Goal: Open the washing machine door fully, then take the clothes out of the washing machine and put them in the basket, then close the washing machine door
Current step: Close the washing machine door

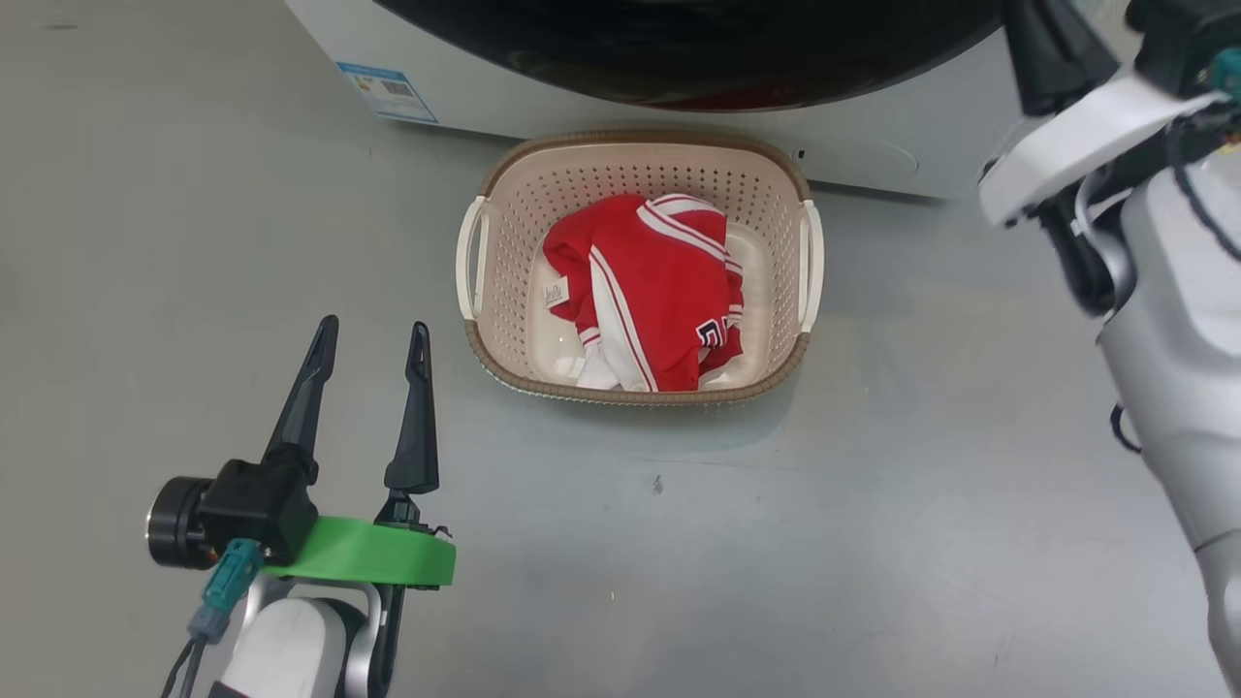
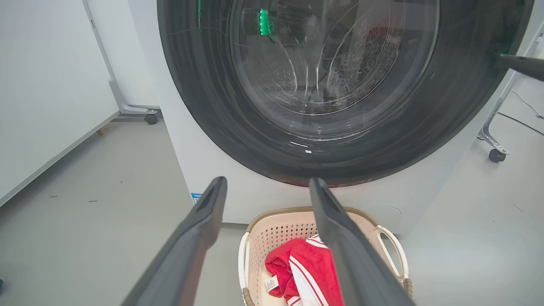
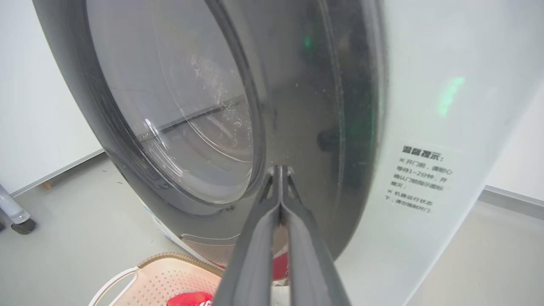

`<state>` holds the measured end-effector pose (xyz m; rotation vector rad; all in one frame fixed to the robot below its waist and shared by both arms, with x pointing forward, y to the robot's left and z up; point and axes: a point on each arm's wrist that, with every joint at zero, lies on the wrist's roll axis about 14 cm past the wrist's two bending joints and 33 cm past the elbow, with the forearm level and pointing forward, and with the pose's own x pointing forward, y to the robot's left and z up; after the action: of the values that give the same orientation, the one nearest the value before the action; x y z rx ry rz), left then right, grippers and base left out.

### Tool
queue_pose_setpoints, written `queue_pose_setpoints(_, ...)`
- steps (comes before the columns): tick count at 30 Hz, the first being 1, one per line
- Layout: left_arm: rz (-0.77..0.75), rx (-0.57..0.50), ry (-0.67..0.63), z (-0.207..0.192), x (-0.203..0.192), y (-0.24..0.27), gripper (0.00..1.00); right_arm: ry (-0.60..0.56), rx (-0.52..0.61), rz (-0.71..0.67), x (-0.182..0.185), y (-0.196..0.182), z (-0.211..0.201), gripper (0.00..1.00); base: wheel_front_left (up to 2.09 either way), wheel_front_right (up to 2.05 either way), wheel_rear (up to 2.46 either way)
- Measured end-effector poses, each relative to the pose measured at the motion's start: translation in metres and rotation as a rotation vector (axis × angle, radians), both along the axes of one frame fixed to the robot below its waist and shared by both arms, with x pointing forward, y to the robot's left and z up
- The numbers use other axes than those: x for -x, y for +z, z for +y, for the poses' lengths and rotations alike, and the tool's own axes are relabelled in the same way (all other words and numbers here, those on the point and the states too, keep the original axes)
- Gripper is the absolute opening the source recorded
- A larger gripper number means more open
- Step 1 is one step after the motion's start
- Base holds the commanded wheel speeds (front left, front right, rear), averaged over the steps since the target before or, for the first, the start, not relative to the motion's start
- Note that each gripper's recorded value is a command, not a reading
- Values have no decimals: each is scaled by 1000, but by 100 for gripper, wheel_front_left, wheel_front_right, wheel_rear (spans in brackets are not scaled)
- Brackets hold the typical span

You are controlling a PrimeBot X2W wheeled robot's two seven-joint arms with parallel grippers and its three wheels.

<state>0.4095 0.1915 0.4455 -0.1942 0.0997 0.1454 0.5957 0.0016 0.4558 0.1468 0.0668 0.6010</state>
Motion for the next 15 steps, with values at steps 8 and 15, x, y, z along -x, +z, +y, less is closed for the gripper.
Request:
queue_pose_setpoints(8, -30, 7, -11, -4, -1, 10, 100, -11, -18, 61, 35, -12, -7, 18, 0, 0, 0)
queue_pose_setpoints(15, -57, 15, -34, -11, -1, 20, 100, -38, -16, 85, 57, -13, -21, 100, 0, 0, 0)
